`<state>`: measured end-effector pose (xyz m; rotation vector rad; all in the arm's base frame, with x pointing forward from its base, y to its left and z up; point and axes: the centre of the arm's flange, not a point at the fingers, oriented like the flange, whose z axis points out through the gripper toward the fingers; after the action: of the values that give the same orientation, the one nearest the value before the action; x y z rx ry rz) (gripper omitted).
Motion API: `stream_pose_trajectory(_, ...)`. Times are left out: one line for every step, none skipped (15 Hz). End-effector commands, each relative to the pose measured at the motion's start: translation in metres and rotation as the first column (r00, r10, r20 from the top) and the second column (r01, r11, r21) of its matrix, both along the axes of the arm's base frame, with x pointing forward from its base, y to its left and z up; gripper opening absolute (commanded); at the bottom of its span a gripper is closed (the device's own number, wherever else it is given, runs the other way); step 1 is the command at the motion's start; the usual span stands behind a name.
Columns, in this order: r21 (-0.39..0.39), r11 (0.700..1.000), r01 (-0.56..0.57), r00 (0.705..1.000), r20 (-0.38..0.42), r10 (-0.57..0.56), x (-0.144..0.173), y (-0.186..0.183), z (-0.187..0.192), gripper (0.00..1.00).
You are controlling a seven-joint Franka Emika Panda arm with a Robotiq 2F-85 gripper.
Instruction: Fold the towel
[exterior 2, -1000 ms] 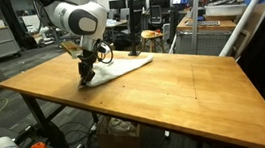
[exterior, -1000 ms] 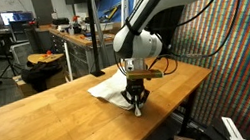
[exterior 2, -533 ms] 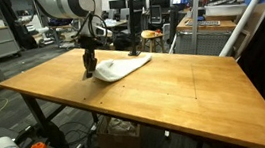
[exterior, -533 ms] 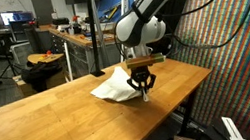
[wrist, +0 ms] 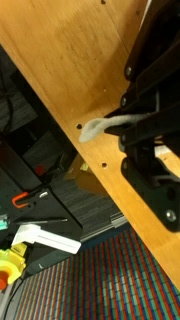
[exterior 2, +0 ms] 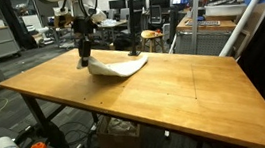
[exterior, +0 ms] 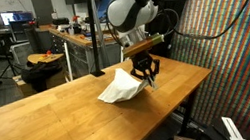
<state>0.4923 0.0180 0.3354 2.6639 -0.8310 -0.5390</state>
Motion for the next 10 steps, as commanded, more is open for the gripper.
stream_pose_trajectory(-0.065,0.998,-0.016,0.998,-0.065,0.011,0.014,0.008,0.004,0.06)
stream_pose_trajectory(-0.064,0.998,-0.011,0.998,-0.069,0.007,0.018,0.009,0.003,0.06)
stream_pose_trajectory(-0.059,0.998,0.002,0.998,-0.063,-0.006,0.025,0.01,0.005,0.06)
stream_pose_trajectory(-0.06,0.998,0.011,0.998,-0.055,-0.014,0.032,0.011,0.005,0.06)
stream_pose_trajectory(-0.058,0.998,0.023,0.999,-0.045,-0.025,0.042,0.012,0.009,0.06)
stream_pose_trajectory(-0.057,0.998,0.033,0.999,-0.032,-0.035,0.052,0.014,0.013,0.06)
stream_pose_trajectory(-0.059,0.997,0.041,0.999,-0.014,-0.042,0.062,0.016,0.018,0.06)
stream_pose_trajectory(-0.058,0.997,0.047,0.999,0.001,-0.047,0.071,0.017,0.023,0.06)
stream_pose_trajectory(-0.06,0.997,0.054,0.998,0.013,-0.053,0.081,0.018,0.027,0.06)
stream_pose_trajectory(-0.062,0.996,0.061,0.998,0.023,-0.059,0.089,0.019,0.031,0.06)
